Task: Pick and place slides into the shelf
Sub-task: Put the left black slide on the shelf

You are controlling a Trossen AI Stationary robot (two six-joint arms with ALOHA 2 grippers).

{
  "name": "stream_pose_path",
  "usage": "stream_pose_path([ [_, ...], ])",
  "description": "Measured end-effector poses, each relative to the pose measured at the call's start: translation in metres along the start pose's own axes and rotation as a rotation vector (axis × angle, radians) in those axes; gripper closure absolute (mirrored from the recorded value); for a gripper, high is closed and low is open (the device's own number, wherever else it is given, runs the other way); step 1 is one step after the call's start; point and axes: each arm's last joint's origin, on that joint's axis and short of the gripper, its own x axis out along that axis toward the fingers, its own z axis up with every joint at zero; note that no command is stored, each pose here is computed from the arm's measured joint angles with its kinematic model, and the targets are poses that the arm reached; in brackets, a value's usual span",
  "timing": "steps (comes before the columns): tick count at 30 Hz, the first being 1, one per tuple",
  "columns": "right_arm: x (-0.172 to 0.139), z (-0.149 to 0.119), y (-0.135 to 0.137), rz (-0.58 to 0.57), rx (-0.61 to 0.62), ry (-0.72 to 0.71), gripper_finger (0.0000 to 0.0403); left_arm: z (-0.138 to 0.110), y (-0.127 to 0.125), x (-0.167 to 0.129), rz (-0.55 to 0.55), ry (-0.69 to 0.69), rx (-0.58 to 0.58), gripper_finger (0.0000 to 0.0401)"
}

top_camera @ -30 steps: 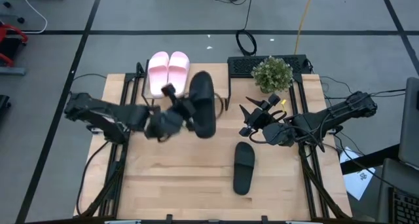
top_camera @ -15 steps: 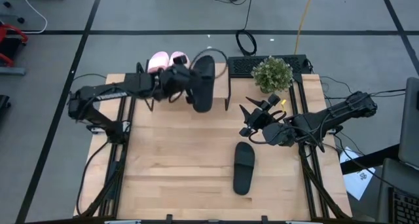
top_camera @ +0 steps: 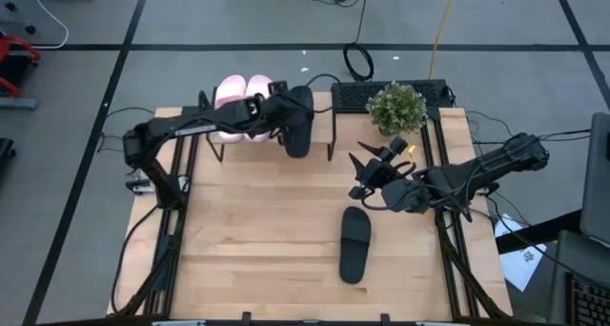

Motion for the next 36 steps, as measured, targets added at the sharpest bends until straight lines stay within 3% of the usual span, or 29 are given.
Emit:
stream_pose_path([
  [11,0.004,-0.023,0.012,0.001,-0.045,0.028,0.0243,-0.009,0.014,0.021,0.053,0.038,0.020,0.0401],
  [17,0.004,-0.023,0.012,0.000,-0.034,0.023,0.0243,-0.020,0.019,0.025,0.019,0.092,0.036,0.0401],
  [26,0.004,-0.018,0.012,-0.001,-0.018,0.001,0.0243,-0.027,0.031,0.027,-0.017,0.060,0.008,0.0401],
  [36,0.004,-0.018,0.012,0.000,-0.019,0.000,0.0243,-0.034,0.024,0.036,-0.011,0.065,0.020,0.0401],
])
